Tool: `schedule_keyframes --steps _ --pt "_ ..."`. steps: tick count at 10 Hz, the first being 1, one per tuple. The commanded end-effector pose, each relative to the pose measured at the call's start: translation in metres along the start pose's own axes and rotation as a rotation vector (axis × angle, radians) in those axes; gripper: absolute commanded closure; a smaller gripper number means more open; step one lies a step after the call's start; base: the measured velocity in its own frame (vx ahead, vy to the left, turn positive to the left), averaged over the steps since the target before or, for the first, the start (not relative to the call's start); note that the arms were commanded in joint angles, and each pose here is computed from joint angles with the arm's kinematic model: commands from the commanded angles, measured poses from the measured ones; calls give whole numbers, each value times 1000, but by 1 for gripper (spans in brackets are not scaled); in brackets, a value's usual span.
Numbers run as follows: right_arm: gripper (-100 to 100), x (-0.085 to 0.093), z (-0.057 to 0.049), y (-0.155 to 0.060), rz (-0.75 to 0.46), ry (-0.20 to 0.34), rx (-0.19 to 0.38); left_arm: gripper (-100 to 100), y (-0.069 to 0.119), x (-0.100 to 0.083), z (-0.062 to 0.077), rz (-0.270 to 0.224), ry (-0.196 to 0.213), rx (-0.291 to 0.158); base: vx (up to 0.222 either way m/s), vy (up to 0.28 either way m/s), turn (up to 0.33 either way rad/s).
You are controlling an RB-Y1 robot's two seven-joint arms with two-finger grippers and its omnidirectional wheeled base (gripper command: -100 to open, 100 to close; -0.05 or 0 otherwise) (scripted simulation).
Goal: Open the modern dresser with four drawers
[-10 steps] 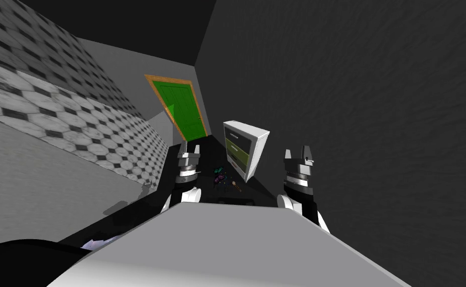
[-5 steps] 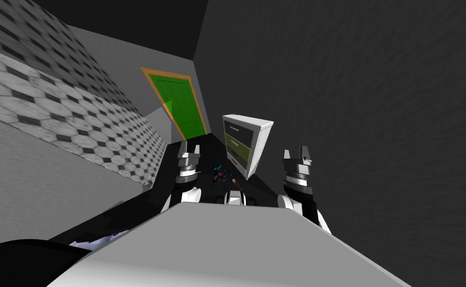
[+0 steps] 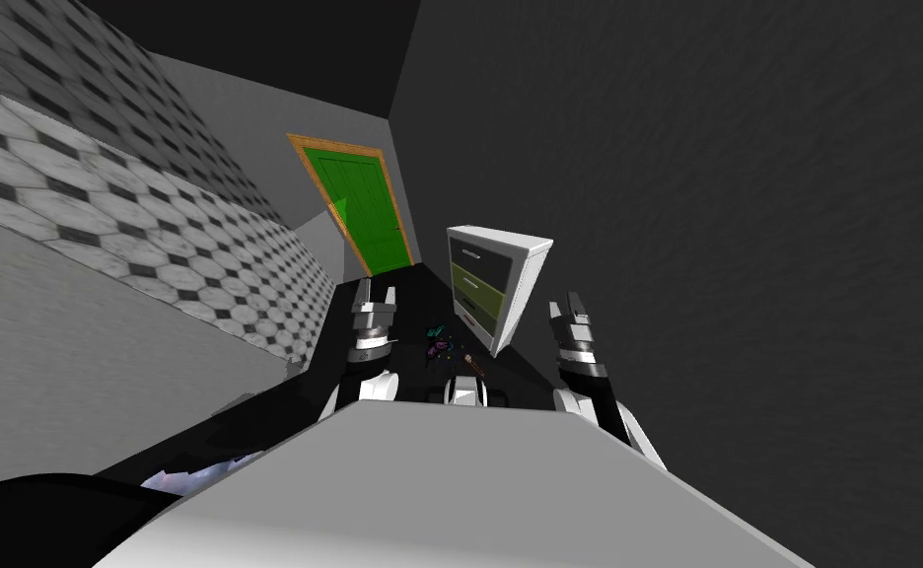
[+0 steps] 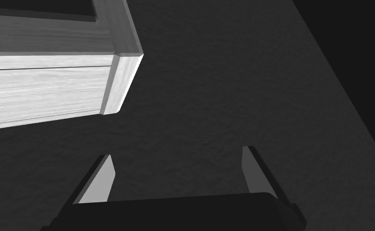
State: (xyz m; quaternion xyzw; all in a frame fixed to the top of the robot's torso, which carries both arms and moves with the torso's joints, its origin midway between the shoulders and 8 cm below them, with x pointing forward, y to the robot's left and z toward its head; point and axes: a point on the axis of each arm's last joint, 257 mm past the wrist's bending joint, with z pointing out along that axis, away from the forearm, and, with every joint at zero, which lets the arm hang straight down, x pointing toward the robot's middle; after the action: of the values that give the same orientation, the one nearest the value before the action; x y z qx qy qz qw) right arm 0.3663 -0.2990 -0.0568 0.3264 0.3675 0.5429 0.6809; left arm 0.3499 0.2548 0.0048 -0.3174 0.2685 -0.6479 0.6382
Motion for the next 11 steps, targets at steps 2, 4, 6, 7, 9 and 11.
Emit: schedule_keyframes --steps 2,4,6,7,9,11 --pt "-100 21 -8 -54 -87 86 143 0 0 0 0 0 0 0 12 146 45" --pt "-100 36 -21 -99 -162 152 254 0 0 0 0 0 0 0 49 148 72" --pt "-100 43 -32 -129 -212 188 336 0 0 0 0 0 0 0 30 120 37" --pt "-100 50 -38 -146 -251 220 378 0 0 0 0 0 0 0 22 175 105" --pt "-100 55 -52 -174 -308 260 454 0 0 0 0 0 0 0 39 150 40" --pt "-100 60 -71 -204 -362 303 530 0 0 0 0 0 0 0 36 111 48"
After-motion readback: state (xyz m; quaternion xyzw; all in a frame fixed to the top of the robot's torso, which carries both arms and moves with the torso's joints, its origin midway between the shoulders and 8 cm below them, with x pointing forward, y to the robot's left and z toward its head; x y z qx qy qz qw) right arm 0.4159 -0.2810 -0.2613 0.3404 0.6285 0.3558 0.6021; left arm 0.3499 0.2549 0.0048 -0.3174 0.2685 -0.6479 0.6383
